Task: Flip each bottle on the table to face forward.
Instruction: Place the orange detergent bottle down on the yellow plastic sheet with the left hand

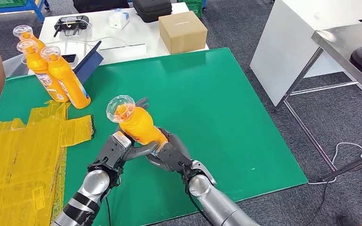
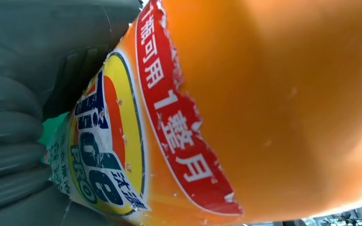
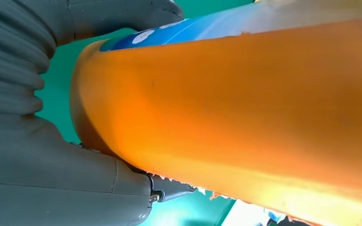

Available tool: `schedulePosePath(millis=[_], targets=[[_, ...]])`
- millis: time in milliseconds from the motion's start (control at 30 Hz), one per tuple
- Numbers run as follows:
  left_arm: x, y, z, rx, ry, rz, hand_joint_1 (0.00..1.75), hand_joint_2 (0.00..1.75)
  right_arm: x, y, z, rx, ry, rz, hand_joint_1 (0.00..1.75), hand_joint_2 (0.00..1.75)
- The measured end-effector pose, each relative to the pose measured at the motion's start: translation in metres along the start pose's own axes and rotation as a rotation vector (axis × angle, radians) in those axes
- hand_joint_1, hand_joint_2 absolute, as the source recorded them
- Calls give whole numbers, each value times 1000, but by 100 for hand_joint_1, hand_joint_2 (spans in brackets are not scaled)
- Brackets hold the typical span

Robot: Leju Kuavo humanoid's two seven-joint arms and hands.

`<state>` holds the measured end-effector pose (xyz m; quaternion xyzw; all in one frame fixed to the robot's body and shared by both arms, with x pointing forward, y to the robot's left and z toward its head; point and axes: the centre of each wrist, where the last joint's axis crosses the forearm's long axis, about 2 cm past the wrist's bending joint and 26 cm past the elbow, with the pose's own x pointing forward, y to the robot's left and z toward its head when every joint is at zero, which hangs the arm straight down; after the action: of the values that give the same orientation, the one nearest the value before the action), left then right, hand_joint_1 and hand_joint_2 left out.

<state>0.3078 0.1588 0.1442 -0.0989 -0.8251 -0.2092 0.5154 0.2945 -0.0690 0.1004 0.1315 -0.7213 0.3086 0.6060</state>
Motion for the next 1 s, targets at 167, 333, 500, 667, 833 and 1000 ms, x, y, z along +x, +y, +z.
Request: schedulePosePath(millis=[167,333,500,667,833,1000], targets=[[0,2,0,8,4,-9,9,175,2,0,0,7,-10,68,175,175],[-1,5,1,21,7,-15,175,175,7,0,-1,18,-18,115,175,175],[-3,5,4,61,10,38,175,175,8,0,-2,25,-19,122,175,175],[-4,6,5,79,12,54,175,175,8,1,-2,31,-21,124,175,175],[-4,6,5,94,10,78,175,175,8,2,-1,38,-23,125,175,175],[-3,7,7,115,3,96,175,175,9,3,-1,43,-27,129,175,175]])
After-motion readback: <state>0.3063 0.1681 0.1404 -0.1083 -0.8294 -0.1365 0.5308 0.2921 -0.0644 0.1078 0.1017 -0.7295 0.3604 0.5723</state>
